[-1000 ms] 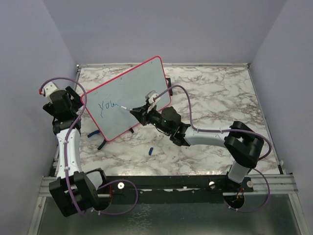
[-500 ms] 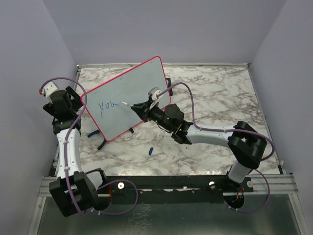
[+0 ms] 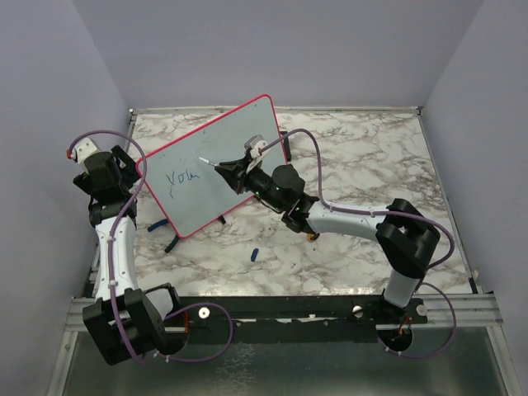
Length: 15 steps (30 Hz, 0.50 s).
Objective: Write a sentence on the whiteboard
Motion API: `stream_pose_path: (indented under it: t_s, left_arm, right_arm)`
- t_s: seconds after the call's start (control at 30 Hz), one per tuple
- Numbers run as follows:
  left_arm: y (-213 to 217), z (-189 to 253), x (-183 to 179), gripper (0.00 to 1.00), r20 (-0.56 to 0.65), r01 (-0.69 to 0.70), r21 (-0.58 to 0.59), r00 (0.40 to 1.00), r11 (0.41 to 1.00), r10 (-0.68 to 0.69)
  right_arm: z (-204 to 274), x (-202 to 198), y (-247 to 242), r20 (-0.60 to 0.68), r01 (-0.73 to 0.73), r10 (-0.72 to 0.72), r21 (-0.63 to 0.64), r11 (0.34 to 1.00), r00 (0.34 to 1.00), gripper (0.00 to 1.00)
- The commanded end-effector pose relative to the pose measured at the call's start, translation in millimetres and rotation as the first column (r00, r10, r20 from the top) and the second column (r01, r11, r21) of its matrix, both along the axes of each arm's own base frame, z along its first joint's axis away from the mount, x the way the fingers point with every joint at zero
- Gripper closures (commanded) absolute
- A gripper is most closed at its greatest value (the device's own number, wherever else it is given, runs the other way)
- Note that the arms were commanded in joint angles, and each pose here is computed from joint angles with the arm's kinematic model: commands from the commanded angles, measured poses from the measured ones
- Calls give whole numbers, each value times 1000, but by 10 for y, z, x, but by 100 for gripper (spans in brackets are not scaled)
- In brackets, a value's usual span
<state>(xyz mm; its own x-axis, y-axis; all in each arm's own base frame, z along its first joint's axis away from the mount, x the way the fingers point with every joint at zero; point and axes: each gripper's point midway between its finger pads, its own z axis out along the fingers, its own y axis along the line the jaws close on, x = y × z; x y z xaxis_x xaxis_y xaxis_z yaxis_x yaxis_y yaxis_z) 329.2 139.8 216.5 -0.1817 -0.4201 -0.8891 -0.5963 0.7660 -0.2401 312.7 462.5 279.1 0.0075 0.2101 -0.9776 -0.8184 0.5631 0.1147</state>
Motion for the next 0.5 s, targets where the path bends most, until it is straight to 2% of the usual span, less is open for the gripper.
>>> stream_pose_path:
  t_s: [0.0, 0.47]
  left_arm:
    - [-12, -10, 30, 7, 7, 19, -1, 1000, 1000, -19]
    - [-22, -10, 37, 7, 8, 25, -3, 1000, 1000, -25]
  right_arm:
    - [-64, 48, 90, 2, -17, 17, -19, 1000, 1000, 99]
    - [-165, 120, 201, -18, -18, 18, -35, 999, 1000, 99]
